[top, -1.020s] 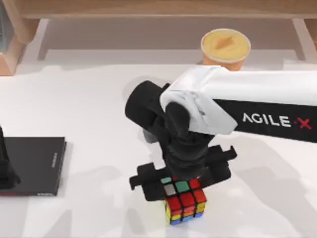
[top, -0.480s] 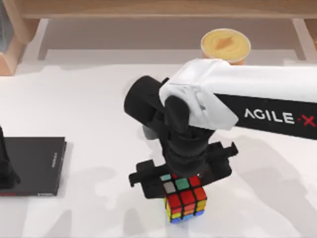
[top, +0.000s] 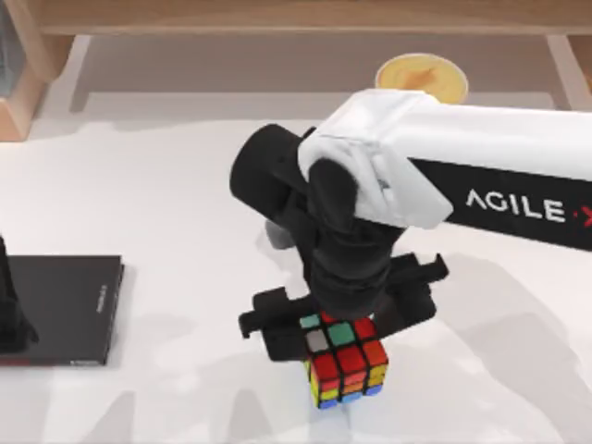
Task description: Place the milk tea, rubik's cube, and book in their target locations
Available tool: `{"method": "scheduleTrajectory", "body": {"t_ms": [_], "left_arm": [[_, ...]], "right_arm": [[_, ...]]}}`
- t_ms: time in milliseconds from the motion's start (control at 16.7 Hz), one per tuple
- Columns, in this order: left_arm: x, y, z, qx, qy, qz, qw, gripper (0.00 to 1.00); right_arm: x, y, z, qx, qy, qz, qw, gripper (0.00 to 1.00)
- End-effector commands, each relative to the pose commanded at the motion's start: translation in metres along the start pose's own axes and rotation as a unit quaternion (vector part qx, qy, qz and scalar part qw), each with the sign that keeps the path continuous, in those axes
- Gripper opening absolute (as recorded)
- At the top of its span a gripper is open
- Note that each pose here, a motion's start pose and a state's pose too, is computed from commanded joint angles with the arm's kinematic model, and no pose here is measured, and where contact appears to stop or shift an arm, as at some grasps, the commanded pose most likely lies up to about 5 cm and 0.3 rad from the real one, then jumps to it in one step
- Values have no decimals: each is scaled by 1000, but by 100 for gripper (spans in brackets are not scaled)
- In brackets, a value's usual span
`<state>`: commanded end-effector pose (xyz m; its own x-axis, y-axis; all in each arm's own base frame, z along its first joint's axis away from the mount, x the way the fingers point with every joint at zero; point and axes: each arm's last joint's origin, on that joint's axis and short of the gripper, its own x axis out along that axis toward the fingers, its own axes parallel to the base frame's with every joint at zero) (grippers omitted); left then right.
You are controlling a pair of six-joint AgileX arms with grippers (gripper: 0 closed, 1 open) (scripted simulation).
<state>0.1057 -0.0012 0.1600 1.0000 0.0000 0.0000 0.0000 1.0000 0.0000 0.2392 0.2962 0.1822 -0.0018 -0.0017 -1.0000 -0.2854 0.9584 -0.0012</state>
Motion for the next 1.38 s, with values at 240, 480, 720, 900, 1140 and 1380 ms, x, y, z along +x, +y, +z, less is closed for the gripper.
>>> {"method": "scheduleTrajectory", "body": {"t_ms": [240,480,720,900,1140,1380], "left_arm": [[0,0,0,0,0,0,1000,100],[0,0,0,0,0,0,1000,100],[0,0,0,0,0,0,1000,100],[0,0,0,0,0,0,1000,100],[0,0,0,0,0,0,1000,100],[0,0,0,0,0,0,1000,100]], "right_arm": [[-9,-1,10,-11,-52,7,999,0],[-39,-8,42,-28,-213,18,977,0],[-96,-26,77,-14,-428,2,904,0],[-149,-46,91,25,-572,-30,819,0],[-203,-75,90,86,-679,-84,724,0],[-215,-87,90,107,-700,-106,698,0]]}}
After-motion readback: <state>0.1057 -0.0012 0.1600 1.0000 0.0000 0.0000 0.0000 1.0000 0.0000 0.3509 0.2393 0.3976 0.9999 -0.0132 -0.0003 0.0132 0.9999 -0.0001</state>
